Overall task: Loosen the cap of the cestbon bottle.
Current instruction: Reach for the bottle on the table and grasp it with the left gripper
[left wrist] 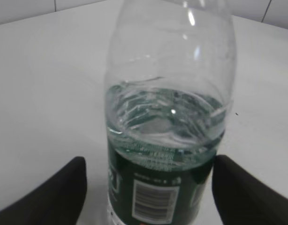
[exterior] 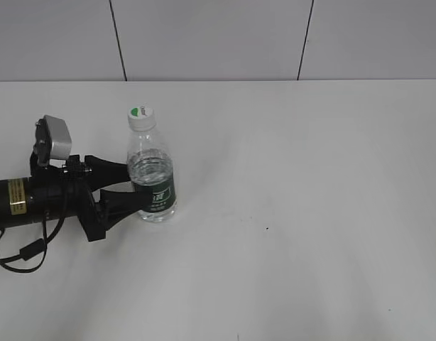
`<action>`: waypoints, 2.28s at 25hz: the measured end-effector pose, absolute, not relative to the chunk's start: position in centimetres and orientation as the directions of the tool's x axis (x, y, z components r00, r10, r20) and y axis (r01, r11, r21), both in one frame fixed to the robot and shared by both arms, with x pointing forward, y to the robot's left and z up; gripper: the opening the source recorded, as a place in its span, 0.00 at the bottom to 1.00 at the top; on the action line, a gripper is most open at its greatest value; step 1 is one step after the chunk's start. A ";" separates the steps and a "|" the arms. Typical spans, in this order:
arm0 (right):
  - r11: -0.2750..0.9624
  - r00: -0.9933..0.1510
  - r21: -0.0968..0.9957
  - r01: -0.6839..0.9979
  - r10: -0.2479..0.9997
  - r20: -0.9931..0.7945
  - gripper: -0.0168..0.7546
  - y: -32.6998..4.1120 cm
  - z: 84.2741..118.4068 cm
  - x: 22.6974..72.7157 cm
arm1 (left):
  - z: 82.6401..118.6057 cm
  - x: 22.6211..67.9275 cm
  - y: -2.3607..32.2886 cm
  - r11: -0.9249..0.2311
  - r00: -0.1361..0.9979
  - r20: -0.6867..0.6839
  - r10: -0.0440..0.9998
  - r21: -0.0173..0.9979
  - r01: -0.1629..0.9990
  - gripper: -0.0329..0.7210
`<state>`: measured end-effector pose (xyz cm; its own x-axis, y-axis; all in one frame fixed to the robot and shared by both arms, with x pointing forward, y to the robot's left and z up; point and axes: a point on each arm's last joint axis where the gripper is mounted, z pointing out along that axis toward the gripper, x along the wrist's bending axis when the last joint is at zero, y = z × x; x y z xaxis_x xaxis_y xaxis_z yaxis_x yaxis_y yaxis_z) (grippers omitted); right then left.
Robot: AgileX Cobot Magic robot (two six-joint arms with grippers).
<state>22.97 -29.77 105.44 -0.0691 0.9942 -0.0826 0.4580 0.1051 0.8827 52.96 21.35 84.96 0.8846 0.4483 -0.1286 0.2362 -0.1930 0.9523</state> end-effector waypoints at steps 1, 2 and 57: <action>0.105 -0.069 0.883 0.458 0.994 -0.083 0.64 -29.8 105.4 23.0 | 85.0 53.0 21.4 -0.188 0.880 -0.137 0.455 0.951 0.245 0.67; 0.105 -0.069 0.883 0.458 0.994 -0.083 0.64 -29.8 105.4 23.0 | 85.0 53.0 21.4 -0.182 0.876 -0.143 0.461 0.951 0.251 0.70; 0.104 -0.069 0.883 0.458 0.994 -0.082 0.64 -29.8 105.4 23.0 | 83.3 53.6 17.8 -0.217 0.927 -0.158 0.340 0.946 0.241 0.70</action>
